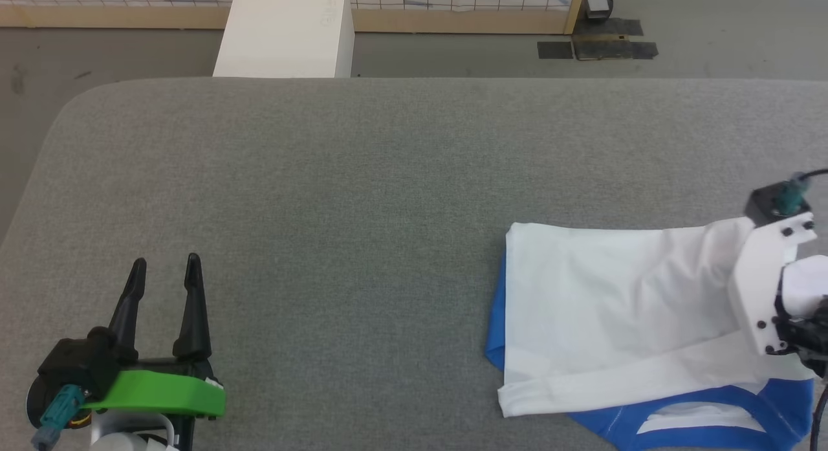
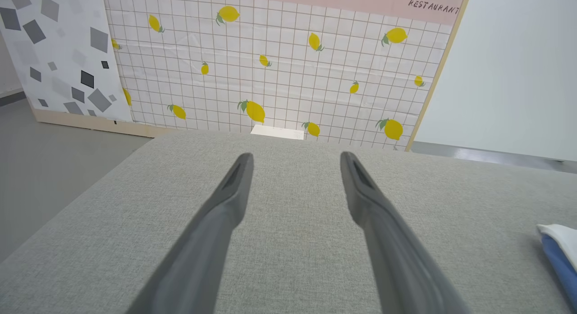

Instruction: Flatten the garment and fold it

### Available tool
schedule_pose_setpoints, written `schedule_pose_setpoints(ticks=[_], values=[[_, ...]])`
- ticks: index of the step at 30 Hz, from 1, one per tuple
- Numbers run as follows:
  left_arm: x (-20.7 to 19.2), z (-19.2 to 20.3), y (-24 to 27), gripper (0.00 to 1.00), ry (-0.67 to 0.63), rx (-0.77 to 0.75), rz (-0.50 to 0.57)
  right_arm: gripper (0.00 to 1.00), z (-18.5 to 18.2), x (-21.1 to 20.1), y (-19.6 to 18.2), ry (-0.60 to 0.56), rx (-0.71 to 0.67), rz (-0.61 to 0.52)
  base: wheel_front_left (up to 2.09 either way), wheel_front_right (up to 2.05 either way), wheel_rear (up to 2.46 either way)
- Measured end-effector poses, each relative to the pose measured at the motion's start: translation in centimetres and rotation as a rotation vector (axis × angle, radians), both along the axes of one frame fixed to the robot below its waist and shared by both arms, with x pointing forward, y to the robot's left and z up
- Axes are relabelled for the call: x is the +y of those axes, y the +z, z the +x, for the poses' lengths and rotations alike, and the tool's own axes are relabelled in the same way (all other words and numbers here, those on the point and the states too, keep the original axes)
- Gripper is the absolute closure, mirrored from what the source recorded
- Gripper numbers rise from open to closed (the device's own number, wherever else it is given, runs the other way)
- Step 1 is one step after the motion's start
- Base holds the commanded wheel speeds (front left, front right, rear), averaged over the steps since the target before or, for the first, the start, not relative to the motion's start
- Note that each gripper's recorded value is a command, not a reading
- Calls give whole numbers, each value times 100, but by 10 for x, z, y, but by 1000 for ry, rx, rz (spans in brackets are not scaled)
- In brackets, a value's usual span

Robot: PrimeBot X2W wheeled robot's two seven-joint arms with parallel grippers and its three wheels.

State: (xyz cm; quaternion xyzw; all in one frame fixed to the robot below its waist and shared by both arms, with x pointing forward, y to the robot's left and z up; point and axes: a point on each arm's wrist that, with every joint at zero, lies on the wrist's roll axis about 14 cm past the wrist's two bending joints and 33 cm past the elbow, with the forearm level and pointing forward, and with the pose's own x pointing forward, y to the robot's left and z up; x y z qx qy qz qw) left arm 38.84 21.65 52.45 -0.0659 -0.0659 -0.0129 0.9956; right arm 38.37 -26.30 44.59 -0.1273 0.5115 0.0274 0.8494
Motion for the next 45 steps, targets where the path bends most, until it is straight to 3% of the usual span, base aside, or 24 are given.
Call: schedule_pose_setpoints(ticks=[7,13,25,31,32,33,34,45], values=[[1,-1,-5,0,7,16,-4,100,0,57,17,182,16,46,0,0,0],[2,-3,-7,0,11,23,-10,100,-1,108,5,275,40,135,0,0,0],[8,-3,-16,0,30,50,-30,100,8,161,-41,292,83,233,0,0,0],[8,-1,-20,0,31,60,-32,100,13,173,-54,310,97,229,0,0,0],[9,0,-20,0,32,60,-34,85,14,174,-55,315,94,228,0,0,0],[9,0,-20,0,34,60,-36,17,16,176,-55,322,87,228,0,0,0],[9,0,-20,0,35,61,-37,0,17,179,-55,330,78,231,0,0,0],[4,-1,-15,0,19,47,-42,0,12,211,-13,481,-41,300,0,0,0]])
